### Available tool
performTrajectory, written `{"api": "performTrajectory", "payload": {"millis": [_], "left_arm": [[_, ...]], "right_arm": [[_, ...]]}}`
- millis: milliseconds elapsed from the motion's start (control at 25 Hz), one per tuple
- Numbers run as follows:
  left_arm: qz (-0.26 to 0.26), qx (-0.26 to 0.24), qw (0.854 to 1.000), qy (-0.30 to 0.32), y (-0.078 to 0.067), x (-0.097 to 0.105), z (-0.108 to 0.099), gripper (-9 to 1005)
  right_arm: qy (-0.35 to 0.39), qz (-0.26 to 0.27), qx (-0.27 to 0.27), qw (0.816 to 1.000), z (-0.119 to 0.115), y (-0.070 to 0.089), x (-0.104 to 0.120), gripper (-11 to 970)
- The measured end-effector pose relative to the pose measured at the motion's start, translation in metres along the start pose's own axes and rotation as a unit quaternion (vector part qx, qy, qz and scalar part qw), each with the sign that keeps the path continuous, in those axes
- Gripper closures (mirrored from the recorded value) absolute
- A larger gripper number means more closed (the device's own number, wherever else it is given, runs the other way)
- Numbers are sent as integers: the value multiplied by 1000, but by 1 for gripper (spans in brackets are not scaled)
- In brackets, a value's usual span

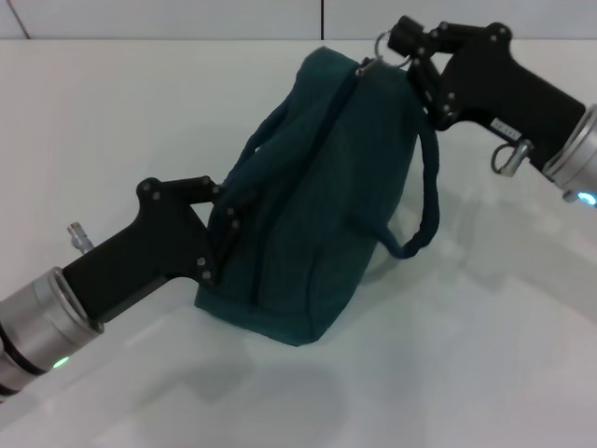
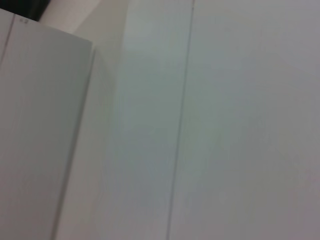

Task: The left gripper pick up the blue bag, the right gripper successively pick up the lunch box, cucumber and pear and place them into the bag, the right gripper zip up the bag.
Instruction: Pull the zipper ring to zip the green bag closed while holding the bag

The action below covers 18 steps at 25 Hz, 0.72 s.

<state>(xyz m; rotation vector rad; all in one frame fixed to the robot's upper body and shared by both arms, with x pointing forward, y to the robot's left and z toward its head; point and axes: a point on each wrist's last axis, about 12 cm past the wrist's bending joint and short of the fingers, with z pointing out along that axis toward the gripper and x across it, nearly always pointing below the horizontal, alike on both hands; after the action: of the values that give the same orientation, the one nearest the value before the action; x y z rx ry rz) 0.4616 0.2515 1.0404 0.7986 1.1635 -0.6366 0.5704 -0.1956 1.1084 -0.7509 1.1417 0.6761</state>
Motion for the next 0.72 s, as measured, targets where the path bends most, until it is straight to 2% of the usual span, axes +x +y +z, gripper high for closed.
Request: {"api": "performTrajectory", "payload": {"millis": [240,520,720], "left_arm": [[-11,-39,999,2,6,-2,-14,864],[-25,-47,999,7,14,-3,-23,841],[-23,-72,997,-2,8,-2,-21,825]], "right_arm": [[6,1,21,1000,-6,-6,2,935],[30,2,34,999,-10,-10,8,935],[30,-2,30,999,-8,-10,8,935]]}}
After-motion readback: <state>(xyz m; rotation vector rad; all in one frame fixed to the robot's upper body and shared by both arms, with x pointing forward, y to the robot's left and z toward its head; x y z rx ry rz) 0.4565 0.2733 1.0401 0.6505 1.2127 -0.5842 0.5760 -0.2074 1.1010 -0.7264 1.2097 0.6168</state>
